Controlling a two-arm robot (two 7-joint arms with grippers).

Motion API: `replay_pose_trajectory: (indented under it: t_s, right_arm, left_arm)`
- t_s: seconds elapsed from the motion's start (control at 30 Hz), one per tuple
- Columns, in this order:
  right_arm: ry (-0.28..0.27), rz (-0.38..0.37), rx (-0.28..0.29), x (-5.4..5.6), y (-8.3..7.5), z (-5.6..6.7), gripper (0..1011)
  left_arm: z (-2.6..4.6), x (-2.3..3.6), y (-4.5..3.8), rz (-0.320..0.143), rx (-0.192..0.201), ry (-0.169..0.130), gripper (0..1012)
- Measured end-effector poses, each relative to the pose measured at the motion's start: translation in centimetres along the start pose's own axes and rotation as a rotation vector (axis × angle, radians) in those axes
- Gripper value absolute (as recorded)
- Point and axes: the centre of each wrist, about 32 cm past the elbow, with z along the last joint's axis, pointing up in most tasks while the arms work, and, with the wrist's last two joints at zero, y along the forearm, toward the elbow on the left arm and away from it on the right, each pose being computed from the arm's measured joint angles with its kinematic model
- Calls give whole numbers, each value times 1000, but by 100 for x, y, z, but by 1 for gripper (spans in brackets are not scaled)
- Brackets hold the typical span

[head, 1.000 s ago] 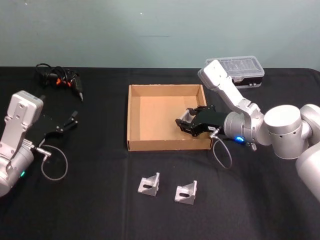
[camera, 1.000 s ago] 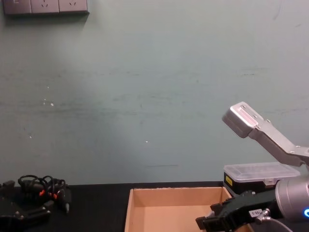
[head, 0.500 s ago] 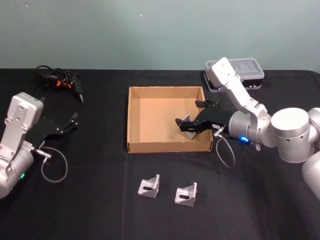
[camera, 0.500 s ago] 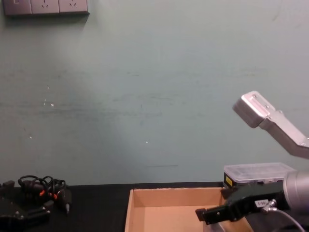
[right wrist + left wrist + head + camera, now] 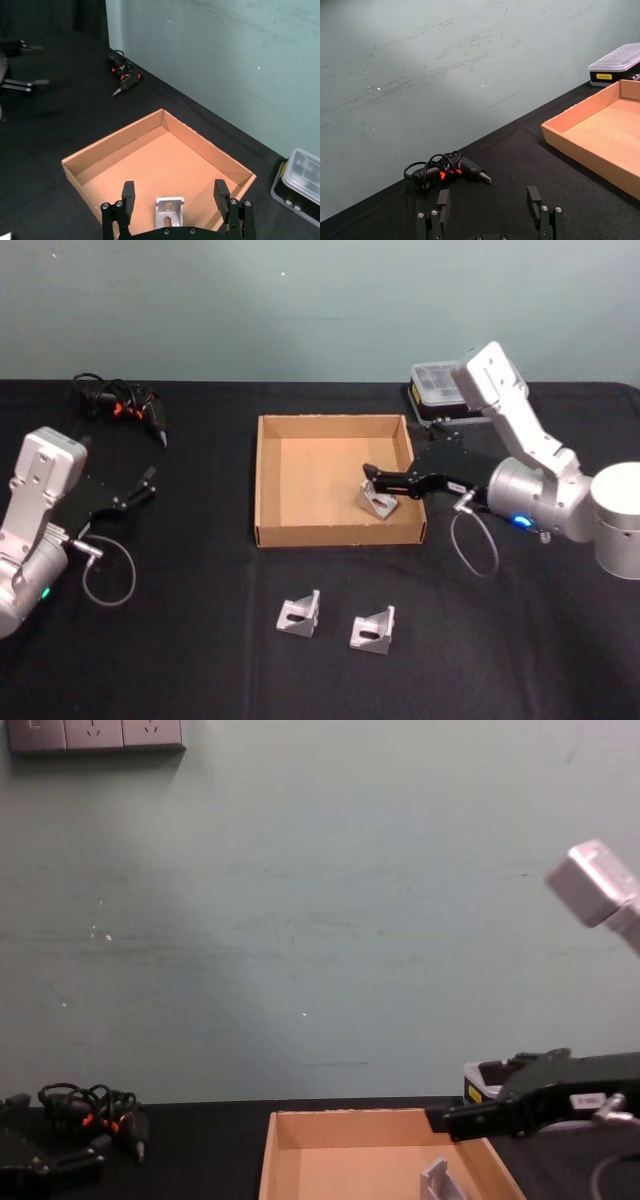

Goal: Use one hand to pick up the angle iron from the table and place it into the box.

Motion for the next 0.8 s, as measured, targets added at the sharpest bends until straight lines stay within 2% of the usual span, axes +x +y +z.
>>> replay_pose_trajectory:
  t_s: [0.17,0.27,0.4,0.63,0.8]
  right_arm:
    - [-12,4,27,-27,-210,4,1004]
    - [-24,12,42,-54,-395,5,1004]
    - [-35,26,50,-85,-542,7,1004]
    - [-61,69,34,-231,-856,-43,1004]
    - [-61,112,8,-312,-986,-99,1004]
  left_arm:
    - [0,0,0,0,0,0,1000]
    - [0,0,0,0,0,0,1000]
    - [0,0,0,0,0,0,1000]
    - [0,0,0,0,0,0,1000]
    - [0,0,0,0,0,0,1000]
